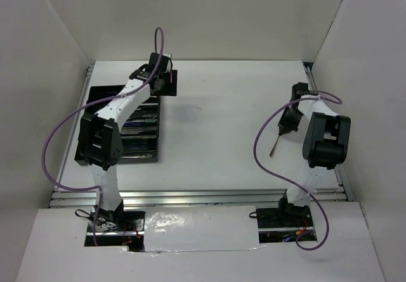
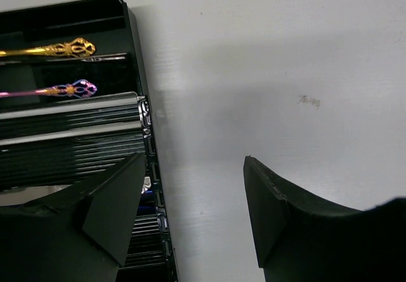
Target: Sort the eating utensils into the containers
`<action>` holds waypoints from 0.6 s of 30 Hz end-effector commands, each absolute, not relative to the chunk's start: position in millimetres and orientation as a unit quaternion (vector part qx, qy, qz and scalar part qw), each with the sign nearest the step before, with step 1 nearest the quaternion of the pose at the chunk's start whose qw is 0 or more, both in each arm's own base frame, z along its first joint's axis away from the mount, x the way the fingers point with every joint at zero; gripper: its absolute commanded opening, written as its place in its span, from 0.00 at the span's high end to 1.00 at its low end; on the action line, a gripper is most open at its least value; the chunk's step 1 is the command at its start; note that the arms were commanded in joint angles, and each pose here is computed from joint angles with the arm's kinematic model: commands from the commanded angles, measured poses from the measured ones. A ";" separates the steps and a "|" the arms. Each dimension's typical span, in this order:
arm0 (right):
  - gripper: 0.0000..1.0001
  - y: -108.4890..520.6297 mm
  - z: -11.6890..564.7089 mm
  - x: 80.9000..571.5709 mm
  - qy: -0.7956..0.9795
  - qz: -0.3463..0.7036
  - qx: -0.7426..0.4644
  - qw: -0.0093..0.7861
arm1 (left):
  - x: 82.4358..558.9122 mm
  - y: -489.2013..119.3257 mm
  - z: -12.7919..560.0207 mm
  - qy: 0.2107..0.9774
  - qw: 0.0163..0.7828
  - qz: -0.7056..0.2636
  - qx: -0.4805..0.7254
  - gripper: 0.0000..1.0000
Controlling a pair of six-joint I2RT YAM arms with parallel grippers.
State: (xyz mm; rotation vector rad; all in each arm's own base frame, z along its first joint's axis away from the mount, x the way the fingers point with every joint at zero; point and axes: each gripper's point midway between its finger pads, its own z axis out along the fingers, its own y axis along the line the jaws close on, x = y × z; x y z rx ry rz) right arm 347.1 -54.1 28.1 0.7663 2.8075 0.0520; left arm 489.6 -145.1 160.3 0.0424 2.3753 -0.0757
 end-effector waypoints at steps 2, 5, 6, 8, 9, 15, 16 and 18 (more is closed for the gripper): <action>1.00 14.6 93.5 396.6 0.962 0.095 0.152 0.206 | 491.1 -127.8 156.1 0.937 0.339 -0.072 -0.036 0.25; 1.00 77.4 117.1 406.3 0.963 0.143 0.068 0.219 | 489.6 -107.7 166.2 0.929 0.341 -0.114 -0.085 0.22; 1.00 106.7 123.2 403.7 0.963 0.156 0.028 0.219 | 487.4 -98.2 165.1 0.929 0.335 -0.120 -0.101 0.22; 1.00 137.2 143.2 407.8 0.958 0.165 -0.016 0.236 | 483.0 -70.3 177.0 0.919 0.335 -0.143 -0.152 0.22; 1.00 166.0 150.8 402.4 0.953 0.174 -0.061 0.241 | 477.2 -57.4 185.3 0.913 0.339 -0.149 -0.170 0.22; 1.00 273.7 199.4 410.8 0.918 0.201 -0.180 0.291 | 445.5 28.2 229.4 0.876 0.376 -0.153 -0.259 0.21; 1.00 298.9 204.1 403.2 0.909 0.217 -0.204 0.291 | 433.0 39.7 226.3 0.880 0.361 -0.137 -0.276 0.21; 1.00 328.7 209.6 405.4 0.893 0.239 -0.232 0.301 | 419.8 52.9 230.6 0.881 0.361 -0.109 -0.285 0.21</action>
